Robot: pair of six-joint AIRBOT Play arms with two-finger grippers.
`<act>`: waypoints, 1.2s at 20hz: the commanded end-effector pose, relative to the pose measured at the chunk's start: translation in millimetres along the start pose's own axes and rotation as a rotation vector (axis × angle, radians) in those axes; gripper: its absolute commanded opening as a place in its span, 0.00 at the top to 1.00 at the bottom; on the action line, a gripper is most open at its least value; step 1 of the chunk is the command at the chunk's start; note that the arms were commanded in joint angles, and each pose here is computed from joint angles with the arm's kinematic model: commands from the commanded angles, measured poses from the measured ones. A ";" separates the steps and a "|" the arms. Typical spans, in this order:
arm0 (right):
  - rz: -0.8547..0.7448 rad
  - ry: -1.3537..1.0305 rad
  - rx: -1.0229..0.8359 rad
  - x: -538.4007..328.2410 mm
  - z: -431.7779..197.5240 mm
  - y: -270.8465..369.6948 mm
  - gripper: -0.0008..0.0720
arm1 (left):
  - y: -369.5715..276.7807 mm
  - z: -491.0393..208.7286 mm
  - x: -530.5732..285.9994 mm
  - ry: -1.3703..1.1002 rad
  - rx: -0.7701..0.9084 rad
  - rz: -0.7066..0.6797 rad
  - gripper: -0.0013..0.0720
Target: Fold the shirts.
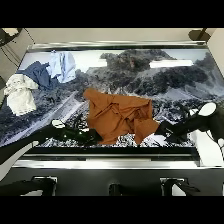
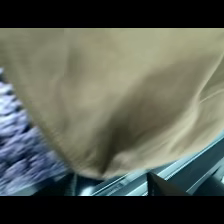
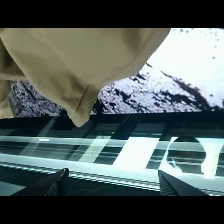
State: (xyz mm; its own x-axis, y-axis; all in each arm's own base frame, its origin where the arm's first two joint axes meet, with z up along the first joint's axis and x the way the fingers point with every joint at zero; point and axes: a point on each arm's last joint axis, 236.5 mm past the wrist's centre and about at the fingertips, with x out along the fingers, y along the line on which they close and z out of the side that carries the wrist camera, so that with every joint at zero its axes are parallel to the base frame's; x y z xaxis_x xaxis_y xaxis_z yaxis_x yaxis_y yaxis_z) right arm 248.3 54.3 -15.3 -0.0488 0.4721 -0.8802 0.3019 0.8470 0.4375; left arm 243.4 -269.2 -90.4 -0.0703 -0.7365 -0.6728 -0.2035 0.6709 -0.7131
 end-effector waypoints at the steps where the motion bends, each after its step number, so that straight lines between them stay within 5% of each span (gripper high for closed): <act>1: 0.080 -0.010 0.018 25.5 -13.2 5.6 0.07 | 2.7 4.2 15.9 -0.025 -0.032 0.011 0.43; 3: 0.106 -0.016 0.021 48.3 -16.7 12.5 0.07 | 2.8 8.5 14.3 -0.040 -0.035 0.011 0.84; 4: 0.106 -0.030 0.001 62.2 -17.5 18.8 0.07 | 2.4 9.5 12.9 -0.043 -0.031 0.008 0.93; 11: 0.137 -0.231 0.023 111.3 20.0 67.0 0.08 | -0.6 -0.5 9.4 0.008 0.005 -0.010 0.94; 13: 0.159 -0.171 0.053 127.9 10.6 74.8 0.17 | -0.9 -1.8 9.4 0.014 0.005 -0.012 0.94; 14: 0.166 -0.152 0.052 134.0 6.6 79.1 0.27 | -1.0 -2.5 9.2 0.017 0.005 -0.013 0.94; 16: 0.177 -0.133 0.019 134.1 1.4 86.5 0.93 | -4.4 -6.3 4.9 0.045 0.042 -0.031 0.94; 20: 0.098 -0.252 -0.324 57.0 21.4 115.6 0.93 | -17.0 22.5 -58.6 -0.039 0.211 0.024 0.95; 24: 0.002 -1.011 -0.604 -218.7 60.9 183.0 0.93 | -117.8 73.7 -268.2 -0.583 0.474 0.074 0.95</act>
State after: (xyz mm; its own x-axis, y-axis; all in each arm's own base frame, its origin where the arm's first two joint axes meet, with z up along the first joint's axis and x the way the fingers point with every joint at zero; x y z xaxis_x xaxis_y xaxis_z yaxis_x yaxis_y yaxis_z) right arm 353.0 152.3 86.2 0.4865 0.4767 -0.7321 -0.1411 0.8699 0.4727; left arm 325.7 -208.2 37.0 0.1886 -0.7127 -0.6757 0.1157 0.6993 -0.7054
